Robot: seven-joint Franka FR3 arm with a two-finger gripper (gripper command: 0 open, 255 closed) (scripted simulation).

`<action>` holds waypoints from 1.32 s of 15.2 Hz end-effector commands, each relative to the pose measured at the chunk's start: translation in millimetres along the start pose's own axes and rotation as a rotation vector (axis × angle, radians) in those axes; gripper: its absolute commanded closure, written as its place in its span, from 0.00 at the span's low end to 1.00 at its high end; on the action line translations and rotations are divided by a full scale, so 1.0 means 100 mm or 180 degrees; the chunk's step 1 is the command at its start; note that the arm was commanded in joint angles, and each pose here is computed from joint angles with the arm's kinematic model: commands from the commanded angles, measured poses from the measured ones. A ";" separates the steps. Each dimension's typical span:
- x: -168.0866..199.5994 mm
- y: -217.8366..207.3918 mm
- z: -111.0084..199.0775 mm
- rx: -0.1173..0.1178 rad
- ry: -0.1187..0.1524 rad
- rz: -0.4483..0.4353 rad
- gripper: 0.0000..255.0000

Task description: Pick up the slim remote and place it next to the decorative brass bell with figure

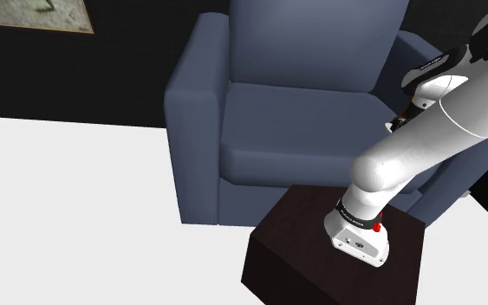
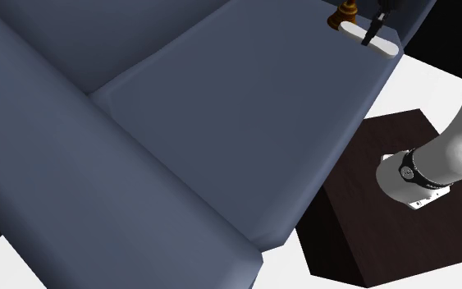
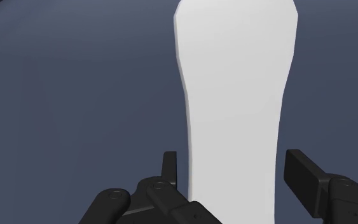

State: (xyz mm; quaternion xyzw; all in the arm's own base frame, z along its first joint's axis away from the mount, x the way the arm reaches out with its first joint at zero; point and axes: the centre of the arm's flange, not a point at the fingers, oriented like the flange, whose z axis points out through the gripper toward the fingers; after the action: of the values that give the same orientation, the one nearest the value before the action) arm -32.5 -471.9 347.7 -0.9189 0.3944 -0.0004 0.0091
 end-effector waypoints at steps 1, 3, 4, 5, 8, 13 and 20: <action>-0.01 0.00 0.01 0.0001 -0.0006 -0.0001 1.00; 0.00 0.00 0.01 0.0001 -0.0005 -0.0001 0.00; 0.00 0.00 0.01 0.0001 -0.0005 -0.0001 0.00; 0.00 0.00 0.01 0.0001 -0.0005 -0.0001 0.00; -0.01 0.00 0.01 0.0001 -0.0006 -0.0001 0.00; 0.00 0.00 -0.49 0.0001 -0.0006 -0.0001 0.00; 0.00 0.00 -0.49 0.0001 -0.0006 -0.0001 0.00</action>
State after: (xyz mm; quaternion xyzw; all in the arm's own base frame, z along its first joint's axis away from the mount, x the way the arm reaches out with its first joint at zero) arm -33.0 -472.2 396.5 -0.9189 0.3943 0.0003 0.0096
